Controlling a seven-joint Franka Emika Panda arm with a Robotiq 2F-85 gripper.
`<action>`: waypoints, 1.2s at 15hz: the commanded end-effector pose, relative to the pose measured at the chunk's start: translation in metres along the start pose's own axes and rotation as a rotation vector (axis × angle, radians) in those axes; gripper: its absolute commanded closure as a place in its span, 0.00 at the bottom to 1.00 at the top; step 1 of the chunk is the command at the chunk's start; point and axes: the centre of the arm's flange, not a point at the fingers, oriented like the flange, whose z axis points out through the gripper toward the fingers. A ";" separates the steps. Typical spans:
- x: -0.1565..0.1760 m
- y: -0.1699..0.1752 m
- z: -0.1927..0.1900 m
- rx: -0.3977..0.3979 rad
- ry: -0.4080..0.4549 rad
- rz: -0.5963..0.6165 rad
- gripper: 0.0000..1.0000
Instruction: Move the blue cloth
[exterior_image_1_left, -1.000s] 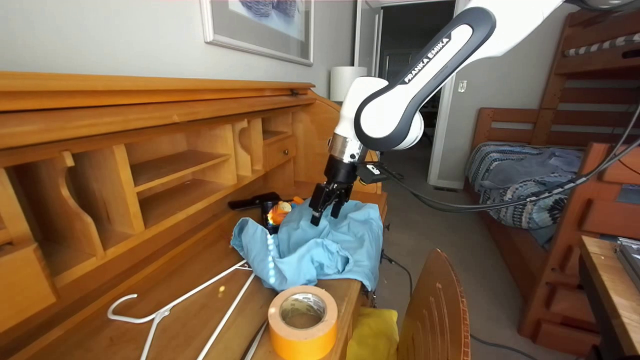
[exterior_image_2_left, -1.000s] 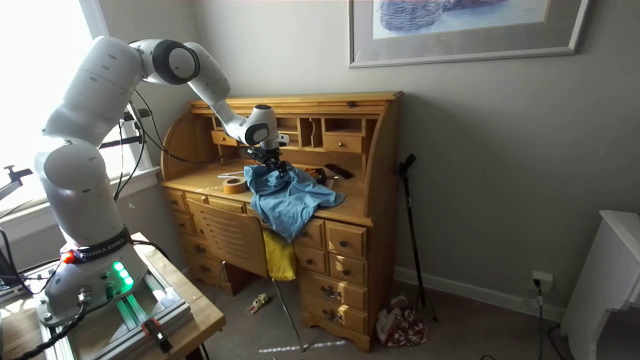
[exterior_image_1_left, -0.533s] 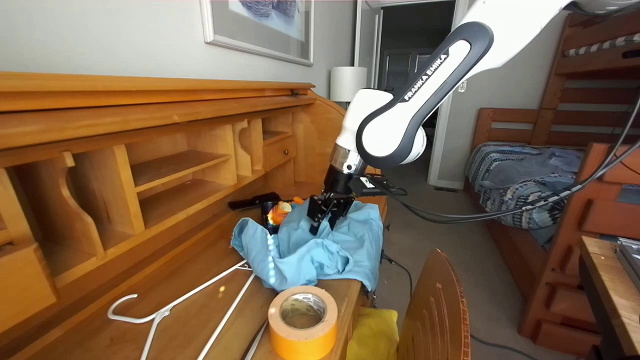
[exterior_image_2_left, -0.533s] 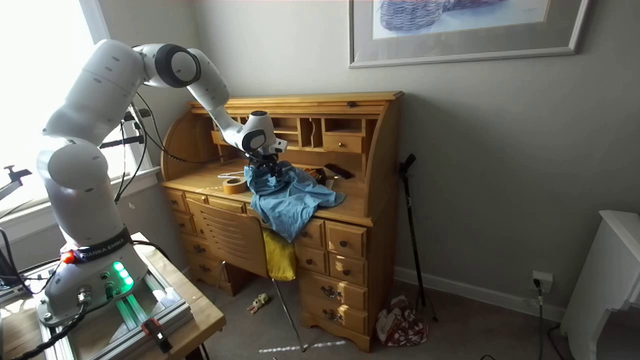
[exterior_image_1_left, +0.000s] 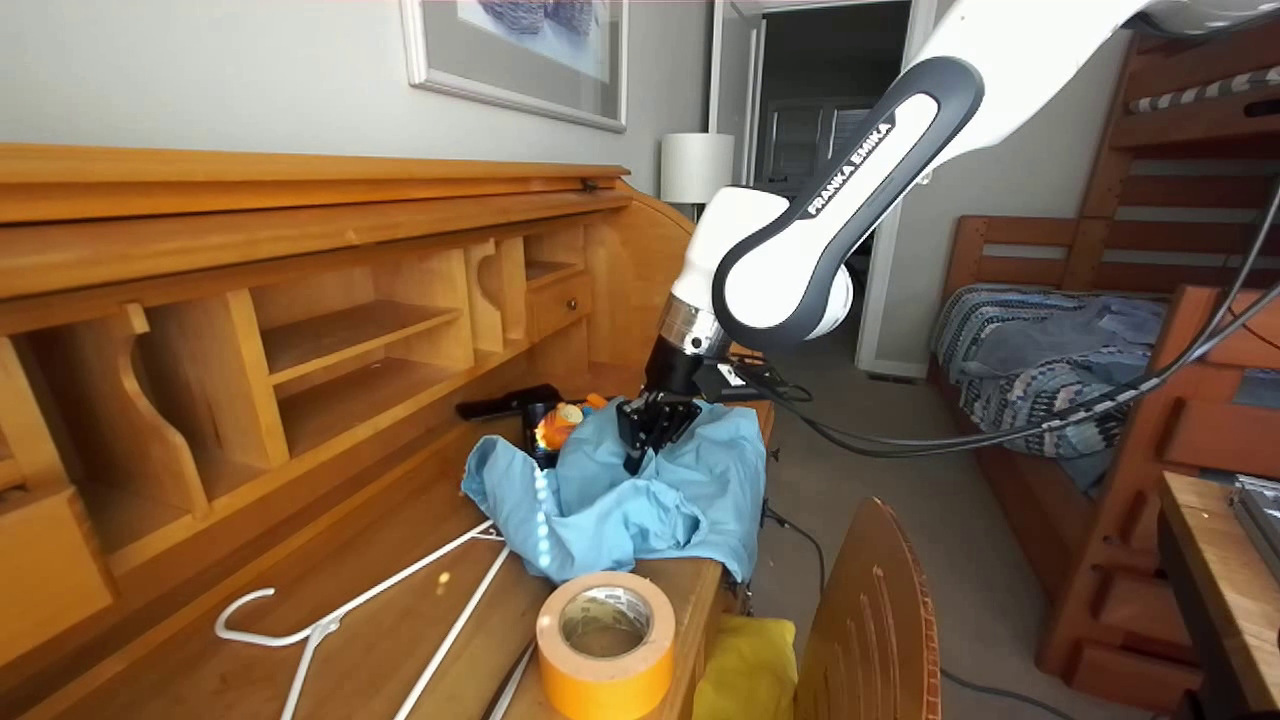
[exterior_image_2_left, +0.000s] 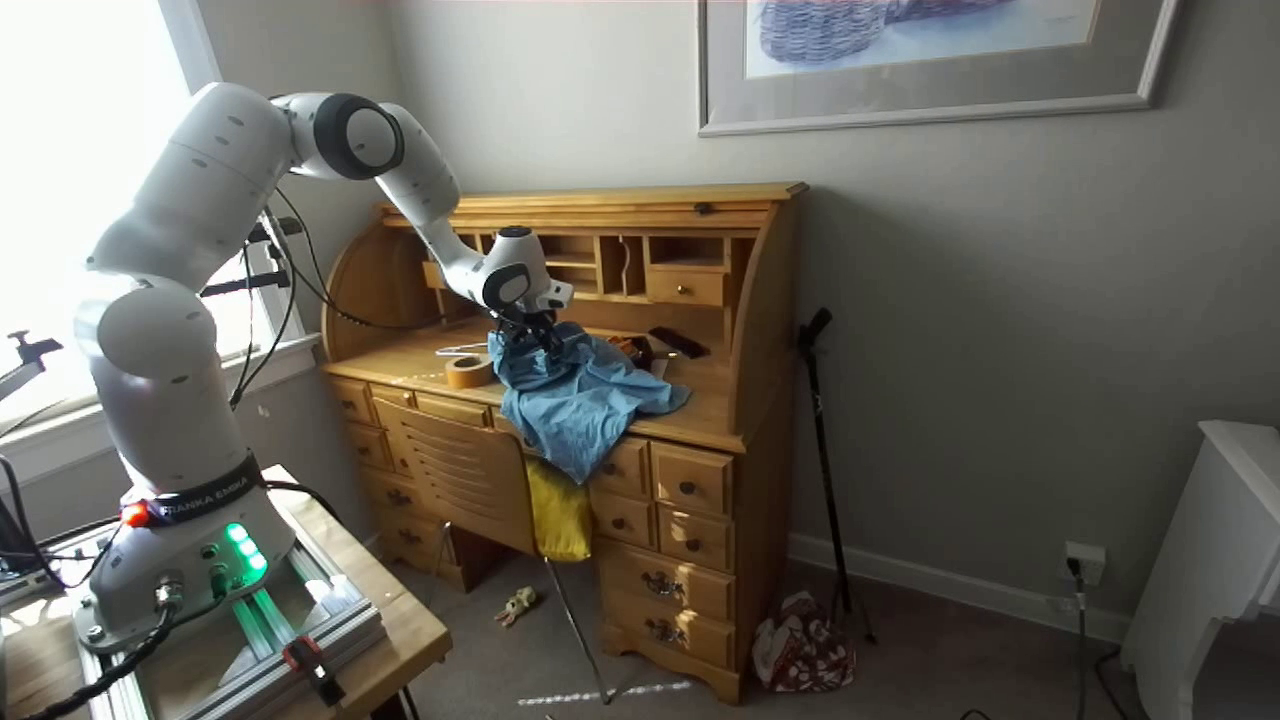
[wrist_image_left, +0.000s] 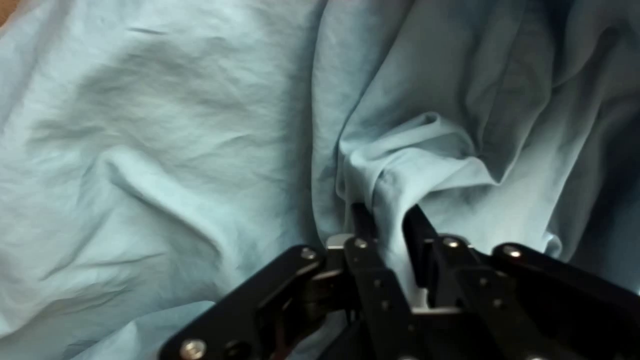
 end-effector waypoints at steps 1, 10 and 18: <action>0.000 -0.002 0.000 0.014 0.005 -0.002 0.94; 0.031 -0.042 -0.005 0.231 0.392 0.170 0.99; 0.081 -0.098 0.030 0.390 0.681 0.303 0.99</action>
